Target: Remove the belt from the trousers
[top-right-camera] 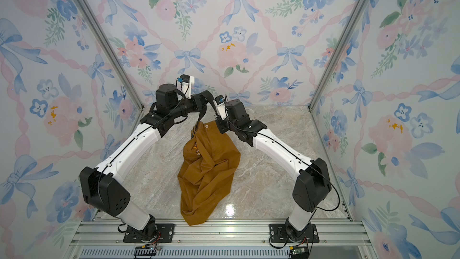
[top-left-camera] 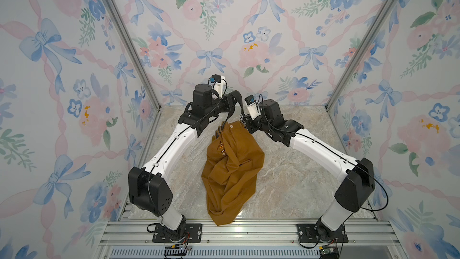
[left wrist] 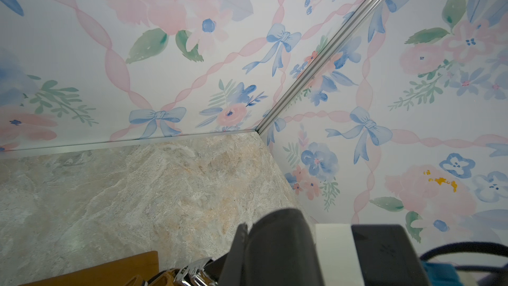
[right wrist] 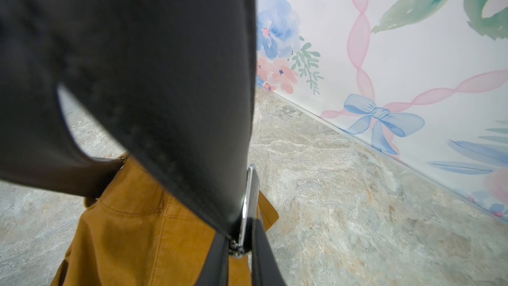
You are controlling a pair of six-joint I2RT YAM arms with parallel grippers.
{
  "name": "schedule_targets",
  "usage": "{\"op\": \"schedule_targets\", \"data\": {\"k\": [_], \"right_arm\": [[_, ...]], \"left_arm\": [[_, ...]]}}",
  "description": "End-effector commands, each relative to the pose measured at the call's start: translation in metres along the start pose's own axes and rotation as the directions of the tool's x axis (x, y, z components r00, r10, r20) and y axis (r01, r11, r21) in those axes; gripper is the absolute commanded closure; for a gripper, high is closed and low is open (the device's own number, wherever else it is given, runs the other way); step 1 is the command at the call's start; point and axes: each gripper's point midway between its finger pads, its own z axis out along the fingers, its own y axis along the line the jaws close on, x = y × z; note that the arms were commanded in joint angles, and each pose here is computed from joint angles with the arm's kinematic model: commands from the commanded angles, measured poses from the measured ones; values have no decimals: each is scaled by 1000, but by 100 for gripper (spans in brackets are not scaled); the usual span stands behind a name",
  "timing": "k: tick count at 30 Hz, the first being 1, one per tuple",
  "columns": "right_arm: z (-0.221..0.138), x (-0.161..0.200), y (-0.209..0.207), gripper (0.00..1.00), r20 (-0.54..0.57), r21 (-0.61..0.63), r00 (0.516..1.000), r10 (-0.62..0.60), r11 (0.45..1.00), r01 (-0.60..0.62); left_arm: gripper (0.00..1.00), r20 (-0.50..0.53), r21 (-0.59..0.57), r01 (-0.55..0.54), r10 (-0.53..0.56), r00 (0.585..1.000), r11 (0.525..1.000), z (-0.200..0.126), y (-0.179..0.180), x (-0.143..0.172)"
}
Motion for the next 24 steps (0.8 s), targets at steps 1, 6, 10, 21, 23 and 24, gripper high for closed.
{"op": "schedule_targets", "data": {"k": [1,6,10,21,23,24], "right_arm": [[-10,10,-7,100,-26,24,1000,14,1000,-14],[-45,-29,-16,100,66,74,998,-7,997,2],[-63,-48,-17,100,96,86,995,-29,996,21],[-73,-46,-19,100,29,62,999,-31,998,29],[-71,-44,-17,100,9,48,1000,-29,998,28],[-70,-44,-16,100,-1,42,1000,-24,999,24]], "left_arm": [[99,115,45,-157,151,982,987,-5,-16,-26],[77,45,-53,-319,322,946,946,2,17,11],[69,-2,-57,-414,414,910,909,2,24,32],[34,-5,-304,-803,842,539,513,-61,-5,12],[31,14,-329,-836,887,461,440,-71,-18,5],[30,22,-338,-850,907,422,404,-74,-25,2]]}}
